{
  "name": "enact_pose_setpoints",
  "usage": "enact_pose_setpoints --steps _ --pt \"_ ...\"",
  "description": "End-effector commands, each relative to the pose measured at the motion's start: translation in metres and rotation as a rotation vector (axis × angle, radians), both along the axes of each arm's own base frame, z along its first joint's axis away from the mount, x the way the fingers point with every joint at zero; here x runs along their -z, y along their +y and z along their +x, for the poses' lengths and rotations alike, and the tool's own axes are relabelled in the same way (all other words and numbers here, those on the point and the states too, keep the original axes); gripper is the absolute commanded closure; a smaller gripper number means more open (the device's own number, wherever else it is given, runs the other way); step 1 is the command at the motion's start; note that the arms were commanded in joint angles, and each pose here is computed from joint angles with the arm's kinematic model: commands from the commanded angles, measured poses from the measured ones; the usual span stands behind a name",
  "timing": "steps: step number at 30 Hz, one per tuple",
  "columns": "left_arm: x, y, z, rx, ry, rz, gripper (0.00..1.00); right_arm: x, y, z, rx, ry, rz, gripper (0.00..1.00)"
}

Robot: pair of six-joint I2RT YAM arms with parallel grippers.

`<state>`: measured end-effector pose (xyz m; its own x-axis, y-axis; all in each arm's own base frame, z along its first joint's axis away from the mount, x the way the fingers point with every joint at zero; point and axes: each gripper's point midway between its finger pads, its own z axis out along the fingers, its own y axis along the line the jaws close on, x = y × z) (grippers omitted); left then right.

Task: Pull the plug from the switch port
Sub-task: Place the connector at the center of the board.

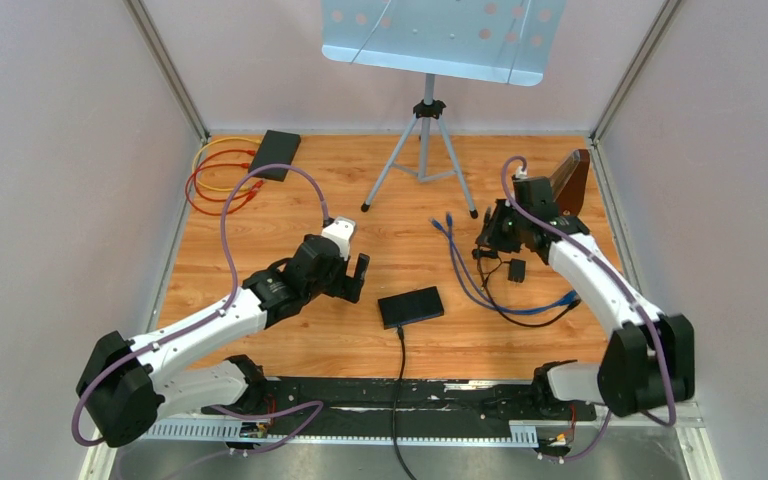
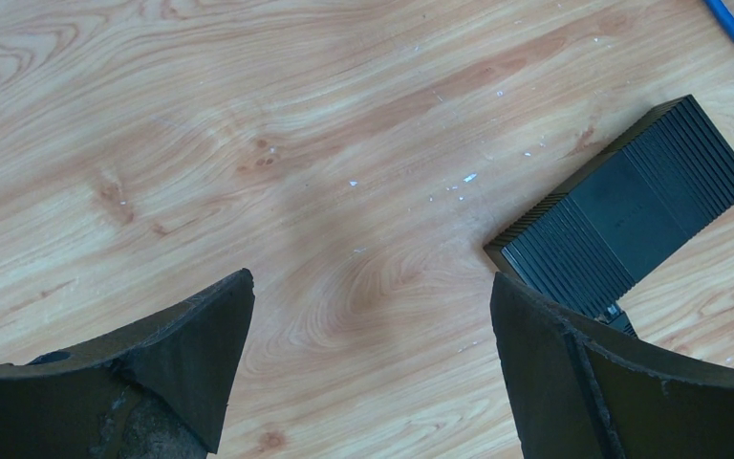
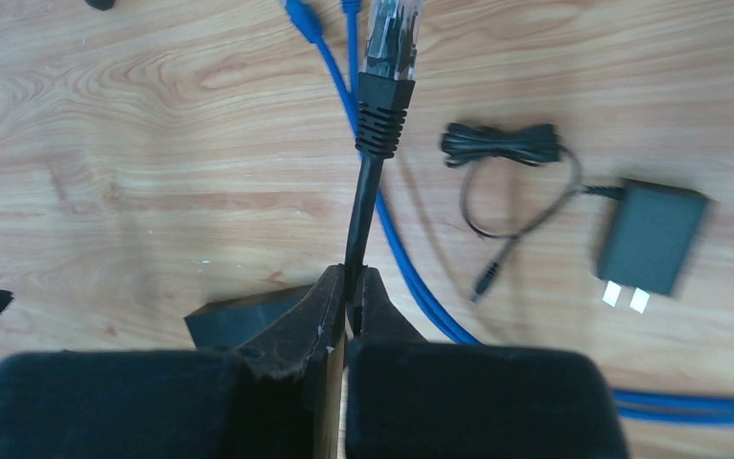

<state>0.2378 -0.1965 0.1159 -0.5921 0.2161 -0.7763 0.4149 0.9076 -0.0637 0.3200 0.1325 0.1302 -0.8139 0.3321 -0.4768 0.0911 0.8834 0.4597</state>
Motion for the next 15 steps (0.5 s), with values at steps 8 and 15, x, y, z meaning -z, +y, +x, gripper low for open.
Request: enact_pose_setpoints --steps 8,15 --pt "-0.016 -0.025 0.003 0.13 -0.034 -0.046 0.0 0.008 0.03 0.066 0.026 -0.031 0.114 0.9" --pt "-0.019 -0.05 -0.005 0.331 -0.027 -0.053 0.0 0.02 0.032 0.05 -0.053 -0.006 0.117 0.58"
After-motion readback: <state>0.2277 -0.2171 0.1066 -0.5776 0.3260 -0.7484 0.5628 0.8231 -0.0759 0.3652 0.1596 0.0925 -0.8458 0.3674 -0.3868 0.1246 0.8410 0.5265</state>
